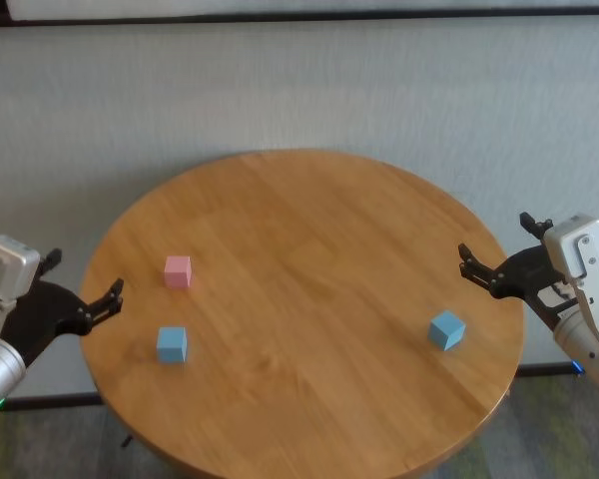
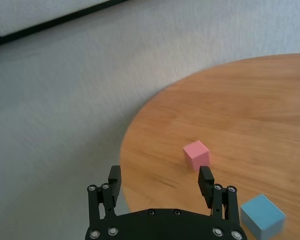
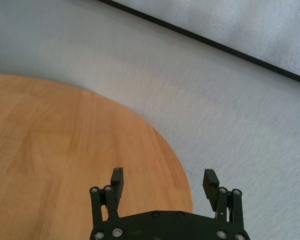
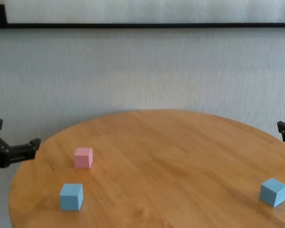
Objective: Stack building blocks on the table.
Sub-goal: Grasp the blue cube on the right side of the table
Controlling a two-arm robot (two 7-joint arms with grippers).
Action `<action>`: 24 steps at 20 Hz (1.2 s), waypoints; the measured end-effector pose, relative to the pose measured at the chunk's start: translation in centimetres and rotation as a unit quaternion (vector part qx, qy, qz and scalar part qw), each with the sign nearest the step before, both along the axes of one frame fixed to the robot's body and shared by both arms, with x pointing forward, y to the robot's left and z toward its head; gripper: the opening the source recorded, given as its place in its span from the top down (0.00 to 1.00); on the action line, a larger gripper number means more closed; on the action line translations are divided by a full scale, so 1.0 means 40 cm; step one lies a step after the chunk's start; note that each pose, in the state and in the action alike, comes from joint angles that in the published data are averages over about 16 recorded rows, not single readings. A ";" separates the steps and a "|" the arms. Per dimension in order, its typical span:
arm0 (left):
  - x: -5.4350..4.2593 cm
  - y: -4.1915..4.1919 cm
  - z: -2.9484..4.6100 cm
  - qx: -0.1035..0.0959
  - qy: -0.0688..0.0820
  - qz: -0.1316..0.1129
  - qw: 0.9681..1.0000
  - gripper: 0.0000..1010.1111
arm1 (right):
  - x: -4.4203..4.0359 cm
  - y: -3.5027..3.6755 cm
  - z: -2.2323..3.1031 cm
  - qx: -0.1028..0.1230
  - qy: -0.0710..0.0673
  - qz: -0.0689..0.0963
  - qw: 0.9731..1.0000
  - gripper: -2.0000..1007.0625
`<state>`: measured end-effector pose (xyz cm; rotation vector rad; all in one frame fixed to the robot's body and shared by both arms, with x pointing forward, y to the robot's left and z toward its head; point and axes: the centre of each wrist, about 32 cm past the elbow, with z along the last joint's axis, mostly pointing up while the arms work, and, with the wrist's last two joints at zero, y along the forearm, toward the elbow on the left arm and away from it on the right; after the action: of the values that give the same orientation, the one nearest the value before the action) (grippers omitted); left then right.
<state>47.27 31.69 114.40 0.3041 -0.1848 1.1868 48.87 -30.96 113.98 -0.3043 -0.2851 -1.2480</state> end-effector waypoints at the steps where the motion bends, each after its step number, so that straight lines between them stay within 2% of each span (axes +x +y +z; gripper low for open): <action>1: -0.006 0.002 0.002 -0.004 0.008 -0.004 1.000 0.01 | 0.000 0.000 0.000 0.000 0.000 0.000 1.000 0.00; 6: -0.040 0.003 0.017 -0.028 0.052 -0.028 0.998 0.01 | 0.000 0.000 0.000 0.000 0.000 0.000 1.000 0.00; 13: -0.068 -0.028 0.045 -0.048 0.111 -0.055 0.991 0.01 | 0.000 0.000 0.000 0.000 0.000 0.000 1.000 0.00; 18: -0.071 -0.063 0.058 -0.052 0.142 -0.050 0.987 0.01 | 0.000 0.000 0.000 0.000 0.000 0.000 1.000 0.00; 24: -0.059 -0.104 0.068 -0.053 0.169 -0.023 0.984 0.01 | 0.000 0.000 0.000 0.000 0.000 0.000 1.000 0.00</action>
<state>44.91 27.51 117.12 0.4014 0.1665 1.0770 48.87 -30.96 113.98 -0.3043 -0.2851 -1.2480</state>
